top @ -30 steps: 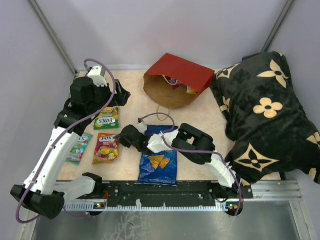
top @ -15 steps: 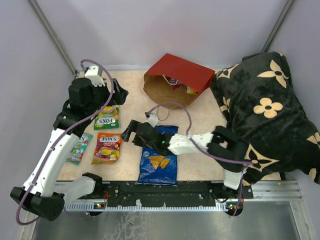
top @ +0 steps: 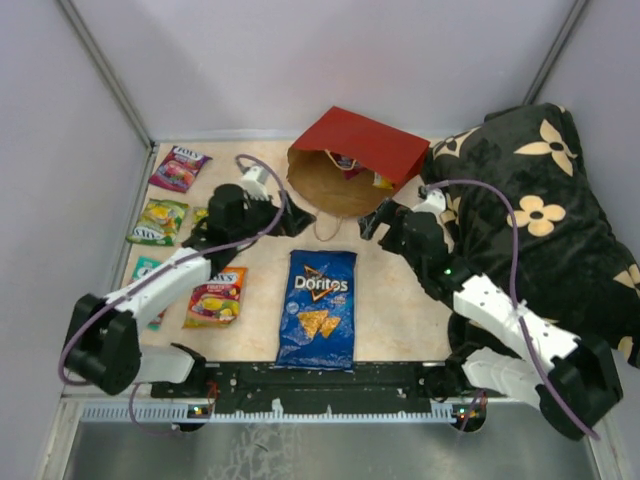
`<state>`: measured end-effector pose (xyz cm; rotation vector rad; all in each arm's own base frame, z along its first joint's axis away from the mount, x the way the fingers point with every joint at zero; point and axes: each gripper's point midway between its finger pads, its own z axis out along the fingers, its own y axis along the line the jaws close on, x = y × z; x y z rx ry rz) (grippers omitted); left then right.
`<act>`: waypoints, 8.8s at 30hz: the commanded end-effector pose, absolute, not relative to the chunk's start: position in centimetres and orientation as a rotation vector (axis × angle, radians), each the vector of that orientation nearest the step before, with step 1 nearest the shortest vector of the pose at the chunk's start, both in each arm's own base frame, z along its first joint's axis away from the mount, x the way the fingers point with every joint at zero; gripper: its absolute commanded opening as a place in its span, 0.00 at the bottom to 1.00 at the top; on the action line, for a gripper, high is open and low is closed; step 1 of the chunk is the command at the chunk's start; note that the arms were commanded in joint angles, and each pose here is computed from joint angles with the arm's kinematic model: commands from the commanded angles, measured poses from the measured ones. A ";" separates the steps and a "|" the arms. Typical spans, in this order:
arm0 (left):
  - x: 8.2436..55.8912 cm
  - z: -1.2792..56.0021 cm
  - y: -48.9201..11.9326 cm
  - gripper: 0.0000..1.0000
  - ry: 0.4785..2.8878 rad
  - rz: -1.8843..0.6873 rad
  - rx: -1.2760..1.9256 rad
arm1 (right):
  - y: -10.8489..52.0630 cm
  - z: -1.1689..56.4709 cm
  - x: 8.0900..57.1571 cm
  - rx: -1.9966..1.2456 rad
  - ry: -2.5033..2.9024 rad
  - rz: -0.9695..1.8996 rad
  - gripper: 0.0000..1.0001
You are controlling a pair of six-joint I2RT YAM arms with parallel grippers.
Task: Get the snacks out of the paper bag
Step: Take out the snack from the paper bag, then place the snack at the center of the board, then take out the snack from the paper bag.
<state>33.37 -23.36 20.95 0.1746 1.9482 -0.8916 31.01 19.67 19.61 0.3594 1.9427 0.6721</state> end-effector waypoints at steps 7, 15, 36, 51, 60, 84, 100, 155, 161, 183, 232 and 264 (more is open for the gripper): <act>41.8 22.2 -35.4 0.96 1.577 -0.902 0.434 | 14.5 27.4 30.3 0.315 1.755 0.608 0.99; 44.9 16.9 -39.7 0.94 1.457 -1.086 0.355 | 11.8 28.4 28.3 0.348 1.726 0.568 0.99; 46.3 17.2 -41.6 1.00 1.403 -1.795 -0.708 | 9.4 28.9 26.6 0.379 1.691 0.507 0.99; 50.8 12.0 -45.4 1.00 1.896 -1.475 -0.910 | 8.2 29.4 25.3 0.410 1.665 0.499 0.99; 51.8 6.7 -45.2 0.99 1.965 -1.398 -1.031 | 8.6 28.7 25.3 0.411 1.680 0.519 0.99; 58.7 2.8 -42.8 0.98 1.965 -0.841 -0.707 | 9.5 28.3 25.9 0.390 1.704 0.536 0.99; 58.2 1.8 -44.5 0.33 1.985 -0.899 -0.599 | 9.9 28.1 26.2 0.379 1.710 0.549 0.99; 27.5 21.6 -34.3 0.00 1.903 -1.319 0.191 | 10.2 26.9 26.9 0.368 1.714 0.539 0.99; 20.4 19.7 -37.8 0.00 1.925 -1.522 0.664 | 8.6 28.4 26.4 0.362 1.677 0.459 0.99; 21.6 11.0 -44.8 0.00 2.154 -1.600 0.193 | 5.3 29.3 24.1 0.382 1.630 0.338 0.99; 33.2 11.8 -34.9 0.79 2.099 -0.972 -0.050 | 5.8 27.4 24.7 0.335 1.666 0.316 0.99; 52.0 10.6 -37.9 0.78 1.815 -1.508 -1.002 | 4.4 27.1 22.7 0.391 1.651 0.325 0.99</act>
